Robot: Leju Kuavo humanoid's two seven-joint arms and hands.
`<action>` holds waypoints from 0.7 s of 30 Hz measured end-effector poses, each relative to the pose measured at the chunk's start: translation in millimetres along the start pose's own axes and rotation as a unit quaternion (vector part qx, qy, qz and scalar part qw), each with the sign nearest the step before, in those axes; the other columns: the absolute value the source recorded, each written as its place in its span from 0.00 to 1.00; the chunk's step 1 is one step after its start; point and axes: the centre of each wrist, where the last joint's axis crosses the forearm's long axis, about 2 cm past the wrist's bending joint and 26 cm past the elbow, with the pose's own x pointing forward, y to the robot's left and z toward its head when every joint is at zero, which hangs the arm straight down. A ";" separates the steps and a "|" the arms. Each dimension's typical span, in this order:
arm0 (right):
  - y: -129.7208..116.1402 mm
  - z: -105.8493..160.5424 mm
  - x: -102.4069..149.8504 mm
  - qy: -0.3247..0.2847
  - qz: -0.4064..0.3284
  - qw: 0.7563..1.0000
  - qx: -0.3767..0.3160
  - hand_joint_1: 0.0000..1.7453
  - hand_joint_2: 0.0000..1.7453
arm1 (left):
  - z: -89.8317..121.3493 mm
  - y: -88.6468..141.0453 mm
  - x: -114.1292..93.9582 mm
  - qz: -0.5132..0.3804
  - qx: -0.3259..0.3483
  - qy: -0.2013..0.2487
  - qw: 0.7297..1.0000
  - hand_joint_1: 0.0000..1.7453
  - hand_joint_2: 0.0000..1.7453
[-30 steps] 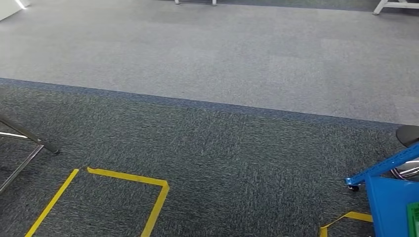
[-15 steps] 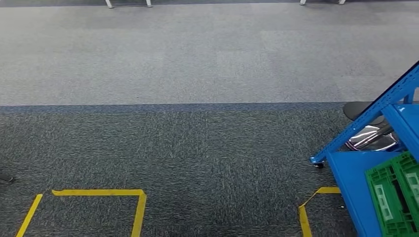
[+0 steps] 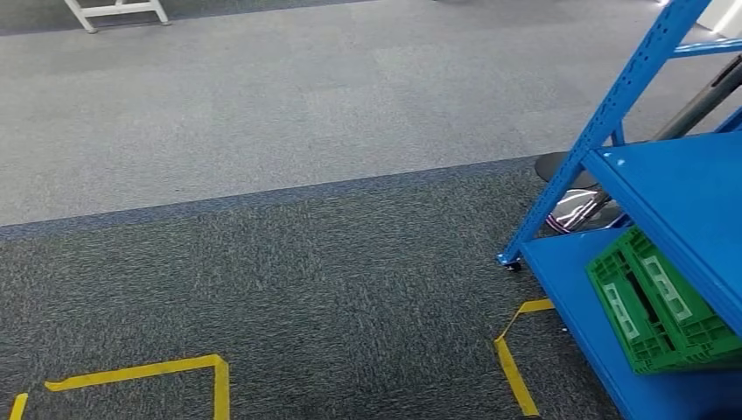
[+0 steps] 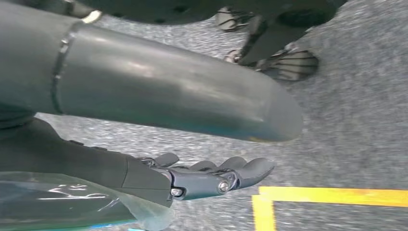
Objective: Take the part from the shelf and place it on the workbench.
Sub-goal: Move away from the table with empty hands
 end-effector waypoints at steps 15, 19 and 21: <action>18.3 1.2 13.1 -0.020 -0.052 0.998 0.033 0.00 0.00 | -8.6 24.9 -13.5 0.318 0.058 0.081 0.943 0.00 0.00; 24.0 1.6 17.8 -0.022 -0.130 0.991 0.031 0.00 0.00 | -10.3 30.5 -14.7 0.343 0.068 0.087 0.933 0.00 0.00; 27.8 1.4 23.4 -0.024 -0.150 0.988 0.033 0.00 0.00 | -10.4 30.3 -16.4 0.379 0.068 0.080 0.919 0.00 0.00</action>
